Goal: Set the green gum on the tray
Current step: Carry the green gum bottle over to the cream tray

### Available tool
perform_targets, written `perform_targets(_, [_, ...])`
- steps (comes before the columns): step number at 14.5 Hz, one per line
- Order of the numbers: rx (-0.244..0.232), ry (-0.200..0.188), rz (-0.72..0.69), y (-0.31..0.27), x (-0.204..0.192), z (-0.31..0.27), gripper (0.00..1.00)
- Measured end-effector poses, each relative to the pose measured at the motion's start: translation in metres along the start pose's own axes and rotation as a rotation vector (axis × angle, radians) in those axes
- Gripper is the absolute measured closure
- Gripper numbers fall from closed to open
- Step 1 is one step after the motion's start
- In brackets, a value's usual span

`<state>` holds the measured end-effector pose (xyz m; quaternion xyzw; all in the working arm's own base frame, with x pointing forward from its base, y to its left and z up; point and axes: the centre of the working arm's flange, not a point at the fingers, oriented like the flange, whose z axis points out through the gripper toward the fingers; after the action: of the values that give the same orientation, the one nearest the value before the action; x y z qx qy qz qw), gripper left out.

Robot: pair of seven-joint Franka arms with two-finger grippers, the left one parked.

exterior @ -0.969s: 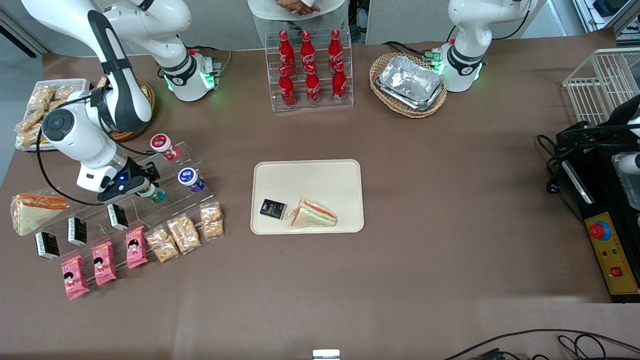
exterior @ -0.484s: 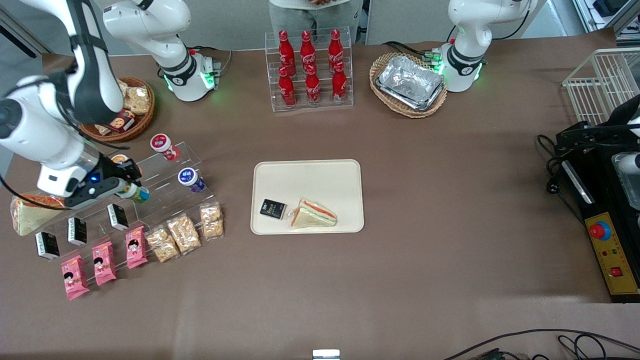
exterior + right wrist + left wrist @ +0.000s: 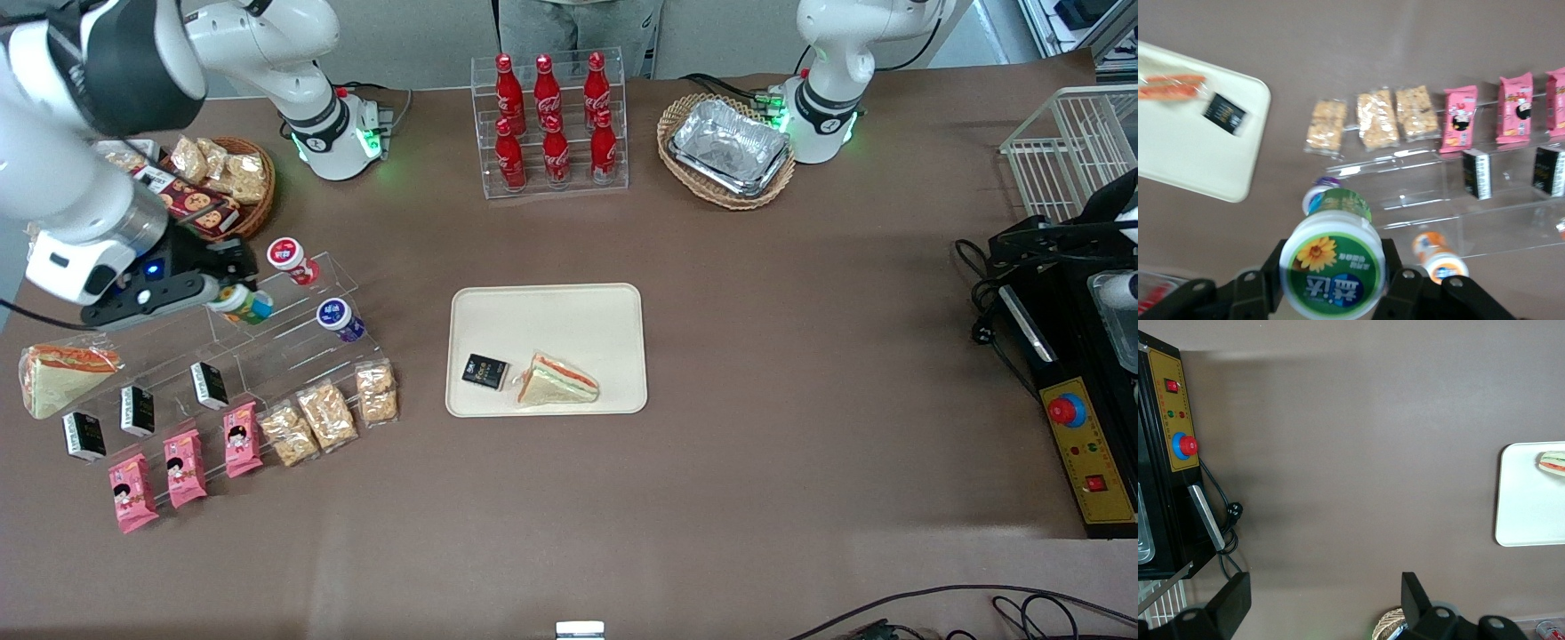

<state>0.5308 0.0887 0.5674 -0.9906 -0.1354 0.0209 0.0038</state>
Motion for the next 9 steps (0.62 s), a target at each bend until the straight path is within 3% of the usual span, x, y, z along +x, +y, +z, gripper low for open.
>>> perform_targets(4, [0.039,0.006,0.171,-0.081,0.003,-0.011,0.41])
perform_targets(9, [0.038,-0.014,0.328,-0.170,0.008,0.019,0.41])
